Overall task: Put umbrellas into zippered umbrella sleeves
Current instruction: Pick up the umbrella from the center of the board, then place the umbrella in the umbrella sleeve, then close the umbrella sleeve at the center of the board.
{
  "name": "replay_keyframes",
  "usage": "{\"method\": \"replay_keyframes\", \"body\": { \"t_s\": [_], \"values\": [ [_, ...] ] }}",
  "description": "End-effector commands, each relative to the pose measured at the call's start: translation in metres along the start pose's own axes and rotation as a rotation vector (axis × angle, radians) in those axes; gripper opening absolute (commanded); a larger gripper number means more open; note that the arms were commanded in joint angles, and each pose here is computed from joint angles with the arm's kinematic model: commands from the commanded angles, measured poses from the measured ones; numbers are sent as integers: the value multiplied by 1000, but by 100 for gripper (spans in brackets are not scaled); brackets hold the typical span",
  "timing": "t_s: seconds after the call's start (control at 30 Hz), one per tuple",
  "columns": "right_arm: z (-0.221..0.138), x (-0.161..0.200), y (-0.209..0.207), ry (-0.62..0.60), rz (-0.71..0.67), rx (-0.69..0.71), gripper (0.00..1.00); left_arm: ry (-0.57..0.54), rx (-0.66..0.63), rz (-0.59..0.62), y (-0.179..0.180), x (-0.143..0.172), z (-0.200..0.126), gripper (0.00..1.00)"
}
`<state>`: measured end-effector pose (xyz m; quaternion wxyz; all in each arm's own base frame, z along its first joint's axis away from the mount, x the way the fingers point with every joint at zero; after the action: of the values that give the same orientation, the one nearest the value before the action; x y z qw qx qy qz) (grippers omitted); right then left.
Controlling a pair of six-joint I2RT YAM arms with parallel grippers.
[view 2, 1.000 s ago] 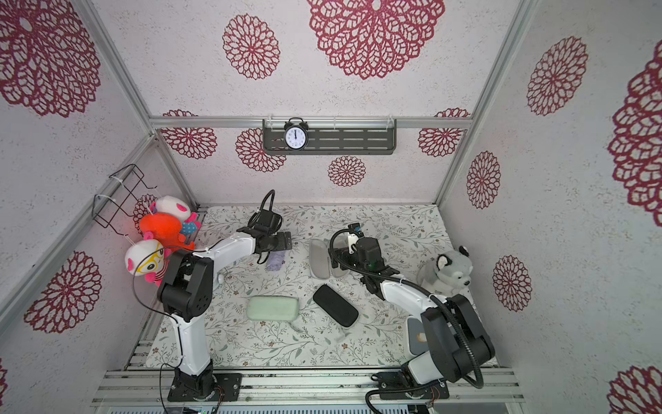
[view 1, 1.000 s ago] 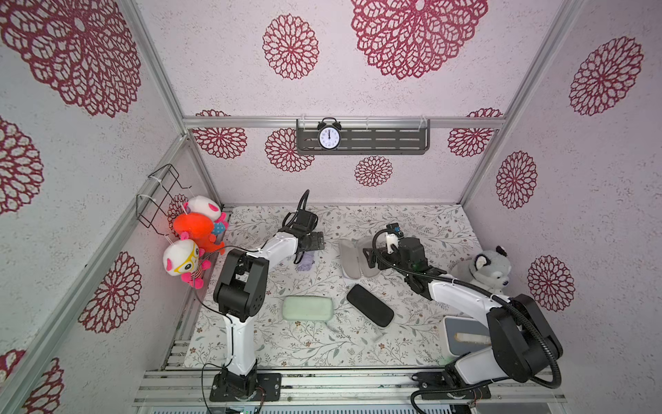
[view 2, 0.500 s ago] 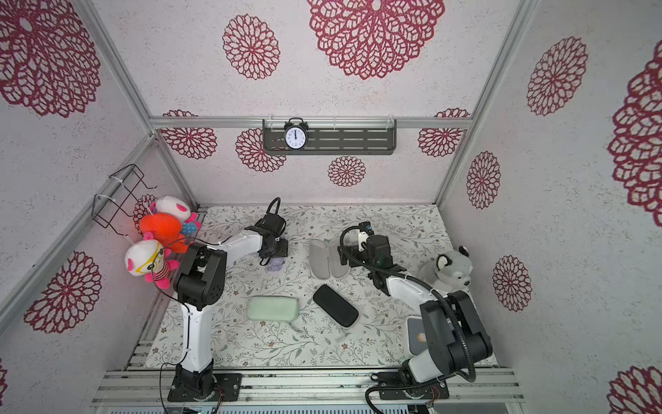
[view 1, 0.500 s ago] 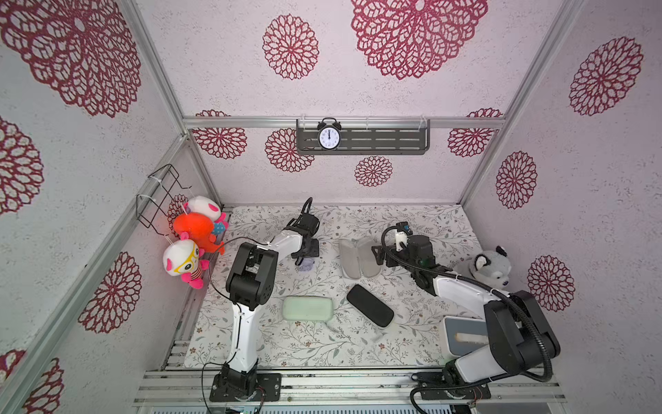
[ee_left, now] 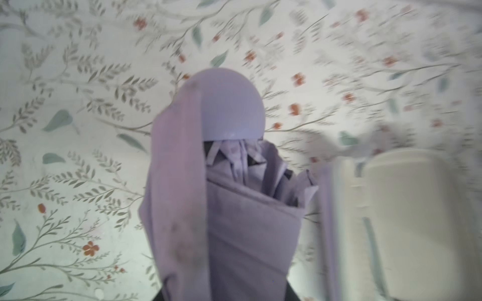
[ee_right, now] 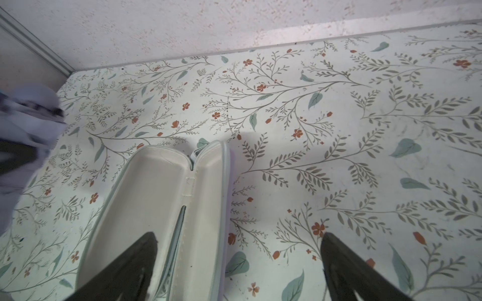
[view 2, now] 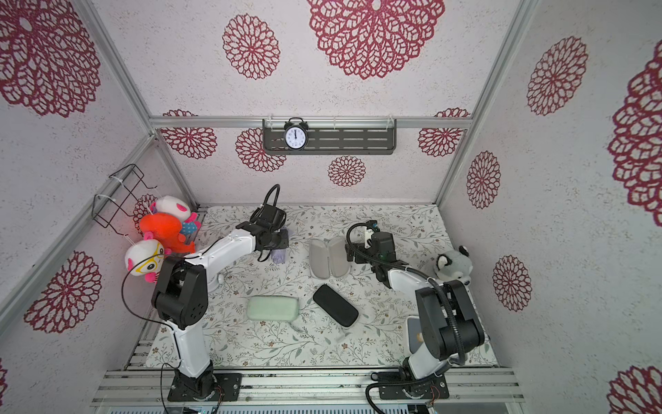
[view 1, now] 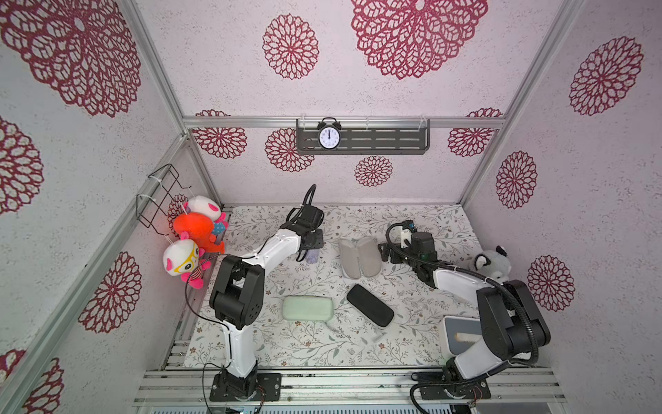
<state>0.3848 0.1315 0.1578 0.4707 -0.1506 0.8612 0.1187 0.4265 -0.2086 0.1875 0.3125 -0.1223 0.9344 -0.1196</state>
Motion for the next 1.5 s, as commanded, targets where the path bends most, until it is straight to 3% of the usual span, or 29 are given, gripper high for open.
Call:
{"method": "replay_keyframes", "body": {
  "t_s": [0.0,0.17,0.43,0.67,0.73,0.83,0.97,1.13,1.2,1.27,1.37,1.47],
  "values": [
    [6,-9,-12,19,3,91,99,13,123,-13,-48,15,-8,26],
    [14,-5,-15,53,5,103,99,108,90,9,-82,45,29,24],
    [1,-7,-11,23,9,81,99,93,-30,-63,-85,77,65,24],
    [6,3,-12,48,9,86,99,66,-128,-62,-72,86,73,27],
    [10,4,-11,58,7,75,99,66,-122,-66,-72,87,72,32],
    [14,1,-3,52,-7,46,99,74,-99,-68,-76,86,69,48],
    [27,5,-2,88,-18,35,99,93,-68,-58,-80,84,65,50],
    [37,9,-5,128,-44,79,98,78,-50,-58,-76,77,54,63],
    [41,9,-7,147,-62,117,98,50,-9,-74,-76,68,45,76],
    [45,12,-7,168,-76,131,97,35,15,-61,-76,57,33,95],
    [51,13,-3,178,-87,121,96,13,8,-39,-68,47,19,96],
    [54,10,11,150,-95,54,93,25,89,-95,-48,46,25,83]
  ]
}}
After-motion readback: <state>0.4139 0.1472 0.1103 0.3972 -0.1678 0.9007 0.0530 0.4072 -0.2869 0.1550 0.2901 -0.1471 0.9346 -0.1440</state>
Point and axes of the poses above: each gripper's point midway between its finger pads, its own z axis out along the fingers, its own y axis along the line the jaws close on, x = y × z, the point moved 6 cm from there along -z, back along the fingers, and after that the axes turned 14 degrees about -z, right-handed, at the moved point
